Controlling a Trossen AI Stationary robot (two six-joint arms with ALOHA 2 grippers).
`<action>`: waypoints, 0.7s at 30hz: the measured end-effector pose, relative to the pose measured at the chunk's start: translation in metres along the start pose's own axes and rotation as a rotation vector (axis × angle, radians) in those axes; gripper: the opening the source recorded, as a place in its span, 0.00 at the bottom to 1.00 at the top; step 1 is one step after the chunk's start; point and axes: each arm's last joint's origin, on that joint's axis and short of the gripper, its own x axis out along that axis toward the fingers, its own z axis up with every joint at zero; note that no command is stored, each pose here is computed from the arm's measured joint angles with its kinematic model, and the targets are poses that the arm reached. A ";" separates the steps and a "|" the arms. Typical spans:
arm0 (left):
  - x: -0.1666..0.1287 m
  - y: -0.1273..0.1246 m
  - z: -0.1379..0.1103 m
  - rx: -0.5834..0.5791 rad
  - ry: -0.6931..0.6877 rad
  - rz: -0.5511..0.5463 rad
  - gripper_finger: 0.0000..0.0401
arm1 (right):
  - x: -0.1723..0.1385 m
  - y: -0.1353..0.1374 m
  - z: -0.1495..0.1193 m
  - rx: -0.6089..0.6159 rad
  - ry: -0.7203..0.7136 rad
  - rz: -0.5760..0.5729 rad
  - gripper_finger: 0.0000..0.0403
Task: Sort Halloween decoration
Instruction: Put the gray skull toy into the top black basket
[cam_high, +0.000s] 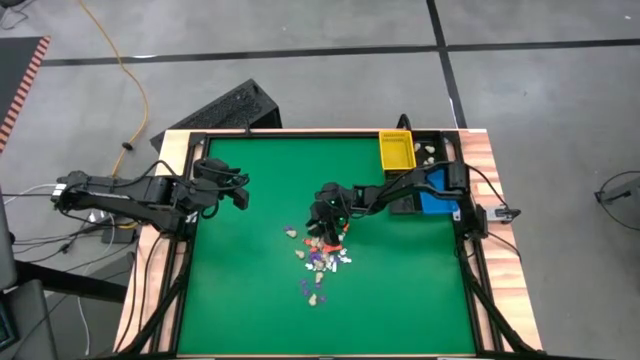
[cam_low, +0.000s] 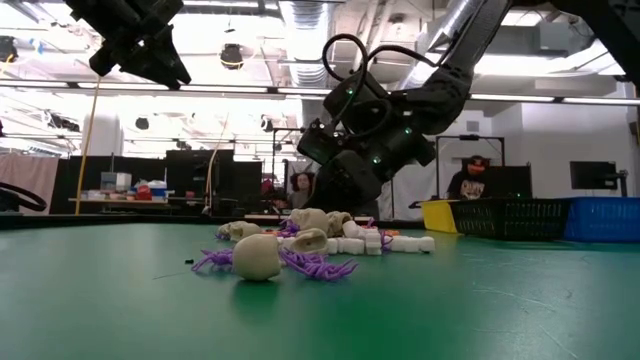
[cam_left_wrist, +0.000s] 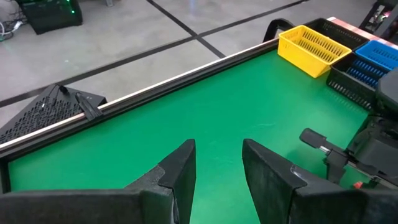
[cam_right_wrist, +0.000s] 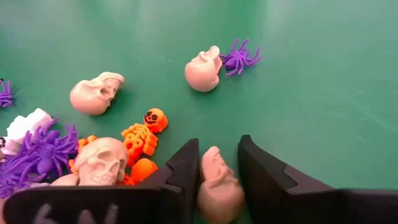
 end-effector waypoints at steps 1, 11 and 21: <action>0.000 0.000 0.000 0.000 0.000 0.000 0.30 | 0.000 0.000 0.000 0.000 0.001 0.000 0.29; 0.000 0.000 0.000 0.000 0.000 0.000 0.30 | 0.000 0.000 0.000 0.000 0.003 -0.007 0.25; 0.000 0.000 0.000 0.000 0.000 0.000 0.30 | -0.007 -0.011 0.007 0.052 -0.069 -0.036 0.25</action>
